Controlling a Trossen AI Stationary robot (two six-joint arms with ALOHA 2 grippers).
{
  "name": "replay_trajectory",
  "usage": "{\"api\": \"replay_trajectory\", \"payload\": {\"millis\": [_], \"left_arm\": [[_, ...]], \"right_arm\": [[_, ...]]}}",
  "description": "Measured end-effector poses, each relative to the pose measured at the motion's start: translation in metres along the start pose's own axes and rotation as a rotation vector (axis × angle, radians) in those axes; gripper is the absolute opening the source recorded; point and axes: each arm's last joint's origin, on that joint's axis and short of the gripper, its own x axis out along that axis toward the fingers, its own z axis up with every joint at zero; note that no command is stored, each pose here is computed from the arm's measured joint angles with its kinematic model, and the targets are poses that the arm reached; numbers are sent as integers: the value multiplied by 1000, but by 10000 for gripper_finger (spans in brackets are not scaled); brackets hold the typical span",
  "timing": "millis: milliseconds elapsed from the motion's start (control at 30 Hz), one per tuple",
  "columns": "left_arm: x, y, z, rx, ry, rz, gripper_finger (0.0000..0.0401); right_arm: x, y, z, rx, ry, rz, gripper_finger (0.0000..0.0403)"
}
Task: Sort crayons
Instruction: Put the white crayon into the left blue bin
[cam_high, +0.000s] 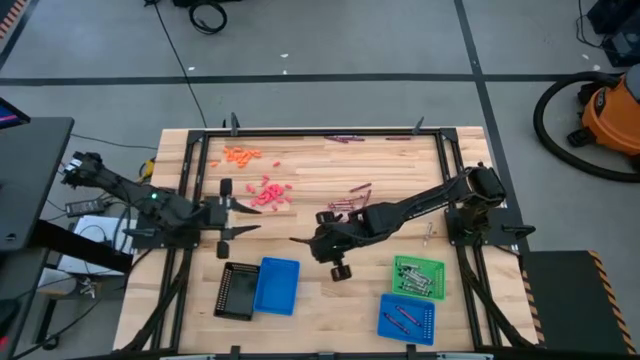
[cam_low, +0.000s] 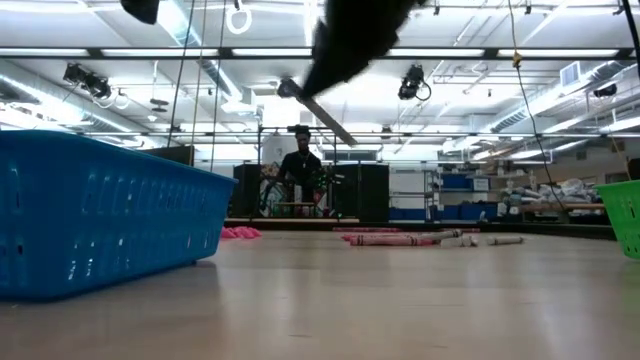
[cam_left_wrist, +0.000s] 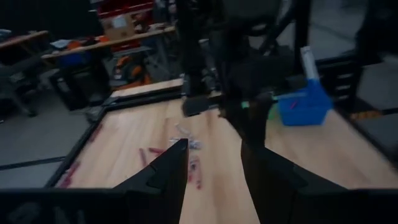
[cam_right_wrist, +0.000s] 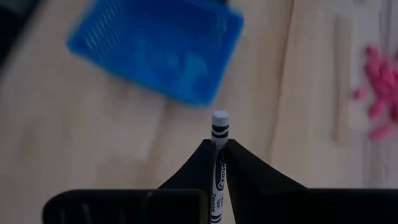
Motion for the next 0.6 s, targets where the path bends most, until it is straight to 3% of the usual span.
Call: {"api": "replay_trajectory", "payload": {"millis": [333,600], "left_arm": [[-12,-8,5,-12,-59,-95,160],[-16,-6,7,-23,-77,-93,160]], "right_arm": [[15,16,22,51,-235,50,36],[48,26,42,-96,-252,32,36]]}}
